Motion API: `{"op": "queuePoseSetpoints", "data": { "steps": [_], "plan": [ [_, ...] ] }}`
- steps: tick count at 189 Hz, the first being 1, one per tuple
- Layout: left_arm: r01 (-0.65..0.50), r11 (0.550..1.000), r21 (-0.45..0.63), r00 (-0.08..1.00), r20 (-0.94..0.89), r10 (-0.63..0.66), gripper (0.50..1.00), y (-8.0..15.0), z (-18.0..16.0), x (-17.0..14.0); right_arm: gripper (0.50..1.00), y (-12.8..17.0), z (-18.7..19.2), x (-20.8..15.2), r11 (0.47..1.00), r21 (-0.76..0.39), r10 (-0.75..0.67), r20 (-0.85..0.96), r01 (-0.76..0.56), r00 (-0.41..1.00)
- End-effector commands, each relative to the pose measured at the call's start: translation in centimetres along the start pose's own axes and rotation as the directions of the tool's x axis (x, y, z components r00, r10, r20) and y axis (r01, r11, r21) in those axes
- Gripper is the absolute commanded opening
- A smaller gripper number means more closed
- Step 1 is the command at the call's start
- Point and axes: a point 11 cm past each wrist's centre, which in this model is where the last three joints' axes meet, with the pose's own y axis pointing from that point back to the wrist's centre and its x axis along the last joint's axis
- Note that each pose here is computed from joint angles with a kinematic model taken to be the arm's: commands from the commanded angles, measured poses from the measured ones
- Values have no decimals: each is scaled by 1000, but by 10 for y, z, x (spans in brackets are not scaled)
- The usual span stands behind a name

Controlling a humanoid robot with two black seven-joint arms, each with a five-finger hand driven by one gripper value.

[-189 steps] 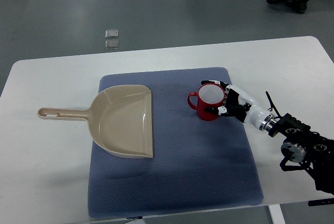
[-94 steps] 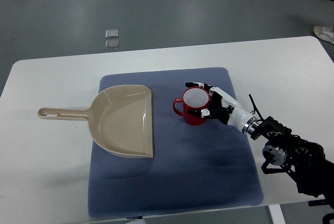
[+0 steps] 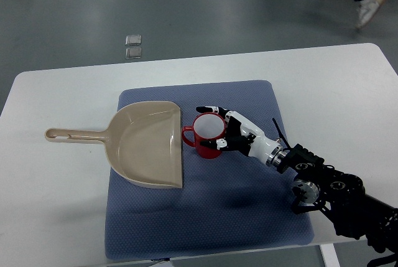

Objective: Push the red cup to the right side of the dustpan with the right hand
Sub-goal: 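Push the red mug with the right hand toward the dustpan, then hold the right hand against the mug beside the dustpan edge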

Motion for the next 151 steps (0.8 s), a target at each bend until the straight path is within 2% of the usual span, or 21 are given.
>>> {"op": "queuePoseSetpoints", "data": {
  "steps": [1, 77, 115, 151],
  "plan": [
    [0, 1000, 0, 1000, 0, 0, 1000, 0, 0, 0, 932, -3, 1, -4, 1000, 2, -9, 4, 9, 1000],
    [0, 1000, 0, 1000, 0, 0, 1000, 0, 0, 0, 934, -6, 0, -7, 1000, 0, -9, -9, 9, 1000],
    [0, 1000, 0, 1000, 0, 0, 1000, 0, 0, 0, 932, -12, -12, -2, 999, 37, 8, 12, -8, 1000],
    [0, 1000, 0, 1000, 0, 0, 1000, 0, 0, 0, 934, -2, -38, 32, 994, 92, 60, 74, -67, 995]
  ]
}}
